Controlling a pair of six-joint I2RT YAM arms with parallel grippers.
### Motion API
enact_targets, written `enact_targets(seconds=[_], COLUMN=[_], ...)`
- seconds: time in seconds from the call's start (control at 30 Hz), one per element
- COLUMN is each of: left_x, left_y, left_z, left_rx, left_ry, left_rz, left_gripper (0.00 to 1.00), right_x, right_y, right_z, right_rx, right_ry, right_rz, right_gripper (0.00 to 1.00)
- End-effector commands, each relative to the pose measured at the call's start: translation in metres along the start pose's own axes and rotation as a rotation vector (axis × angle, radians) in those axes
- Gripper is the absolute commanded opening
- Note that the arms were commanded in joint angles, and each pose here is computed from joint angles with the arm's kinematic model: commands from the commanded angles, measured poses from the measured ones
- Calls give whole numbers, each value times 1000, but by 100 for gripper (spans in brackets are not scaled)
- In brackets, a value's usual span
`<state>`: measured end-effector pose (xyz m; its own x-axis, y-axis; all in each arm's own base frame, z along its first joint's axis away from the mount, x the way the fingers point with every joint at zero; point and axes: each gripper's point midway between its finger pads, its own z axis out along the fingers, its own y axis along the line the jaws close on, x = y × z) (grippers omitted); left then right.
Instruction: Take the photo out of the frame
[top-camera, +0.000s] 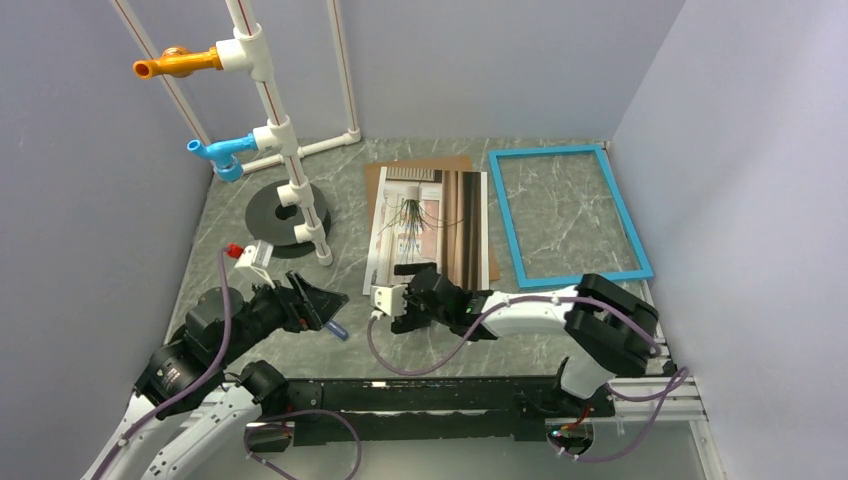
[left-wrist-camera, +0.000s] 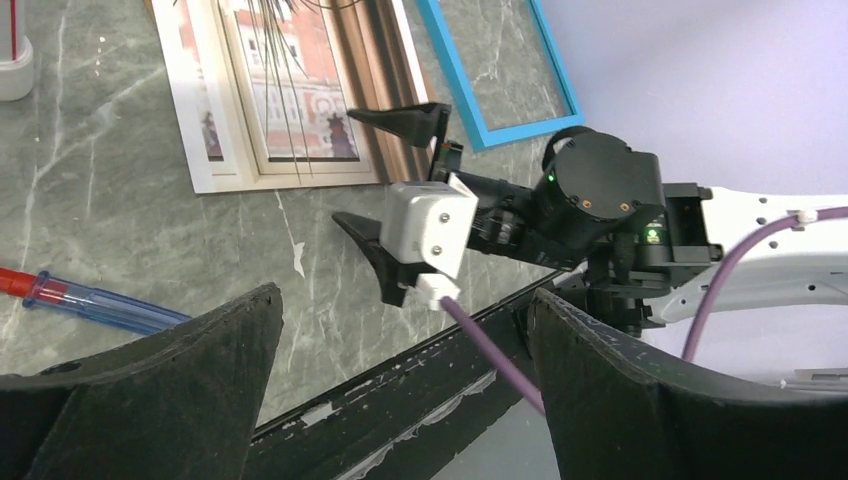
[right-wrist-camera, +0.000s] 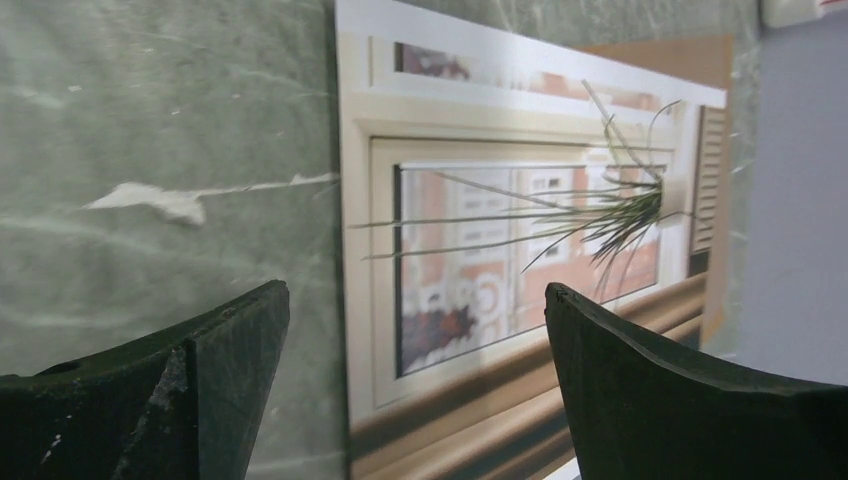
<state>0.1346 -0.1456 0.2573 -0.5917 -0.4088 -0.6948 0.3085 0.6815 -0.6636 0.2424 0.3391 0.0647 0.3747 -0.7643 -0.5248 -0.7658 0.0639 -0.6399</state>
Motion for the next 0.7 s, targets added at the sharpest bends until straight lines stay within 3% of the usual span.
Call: enact_targets(seconds=[0.0,0.1,0.4,0.53,0.67], left_x=[-18,-23,-36,-50,-63], left_y=[-13,-18,-31,-30,-31], left_z=[-10,-16,-51,-69,-90], left_rx=[30,36,81,70,89], left_ry=[-56,-61,-114,-194,-277], left_rz=[9,16,7,-8,-25], left_gripper=[95,96,96,97,97], right_x=[-7,-17,-50,-27,-7], right_y=[15,11,-47,-87,-102], right_z=[-27,-44,-132,-190,-241], right_rx=[-61,-46,138,396,531], right_ry=[-10,-12,-109,-88,-91], right_rz=[159,234,691,1005,1216], right_gripper=[100,100,100,100,100])
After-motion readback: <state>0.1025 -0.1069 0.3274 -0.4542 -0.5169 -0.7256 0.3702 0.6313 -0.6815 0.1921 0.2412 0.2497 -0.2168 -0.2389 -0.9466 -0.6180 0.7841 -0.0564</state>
